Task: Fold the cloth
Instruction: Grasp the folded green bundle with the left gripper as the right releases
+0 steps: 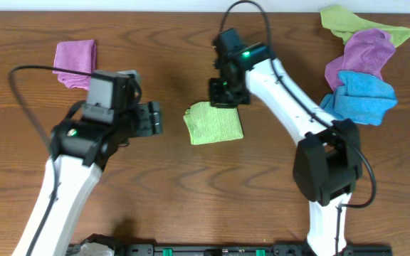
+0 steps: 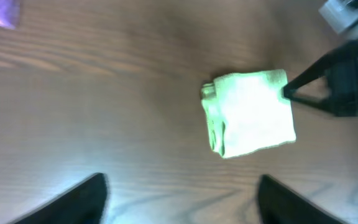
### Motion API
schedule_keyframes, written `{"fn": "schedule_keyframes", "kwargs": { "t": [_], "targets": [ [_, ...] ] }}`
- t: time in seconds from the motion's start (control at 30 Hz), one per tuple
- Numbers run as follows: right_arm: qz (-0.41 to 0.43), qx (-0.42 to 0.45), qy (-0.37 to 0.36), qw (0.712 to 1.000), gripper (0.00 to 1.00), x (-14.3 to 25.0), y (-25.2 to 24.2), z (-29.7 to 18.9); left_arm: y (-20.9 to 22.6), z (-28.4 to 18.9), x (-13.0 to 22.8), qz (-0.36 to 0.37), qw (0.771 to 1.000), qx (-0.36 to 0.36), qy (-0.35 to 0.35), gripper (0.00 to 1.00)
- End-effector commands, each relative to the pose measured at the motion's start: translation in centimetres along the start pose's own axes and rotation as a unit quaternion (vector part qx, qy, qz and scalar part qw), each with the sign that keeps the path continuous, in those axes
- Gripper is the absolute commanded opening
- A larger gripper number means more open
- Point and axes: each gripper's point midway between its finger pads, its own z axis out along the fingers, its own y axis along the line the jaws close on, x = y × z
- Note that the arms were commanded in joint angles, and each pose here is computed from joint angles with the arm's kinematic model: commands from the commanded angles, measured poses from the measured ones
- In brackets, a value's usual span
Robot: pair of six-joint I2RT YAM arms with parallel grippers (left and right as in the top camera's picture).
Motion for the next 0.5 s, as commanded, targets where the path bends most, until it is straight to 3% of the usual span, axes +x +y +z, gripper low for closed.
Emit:
{"fn": "schedule_keyframes", "kwargs": {
  "t": [0.0, 0.13, 0.47],
  "targets": [
    [0.000, 0.058, -0.026, 0.998, 0.02, -0.9, -3.2, -1.9, -1.5, 3.6, 2.3, -0.023, 0.996, 0.063, 0.057, 0.94],
    [0.021, 0.101, -0.033, 0.994, 0.02, -1.5, -6.3, -2.3, -2.3, 8.1, 3.7, -0.067, 0.988, 0.110, 0.083, 0.98],
    [0.049, 0.104, -0.029, 0.993, 0.02, -1.6, -9.4, 0.3, -3.4, 15.3, 7.6, -0.143, 0.960, 0.196, 0.141, 0.97]
  ]
}}
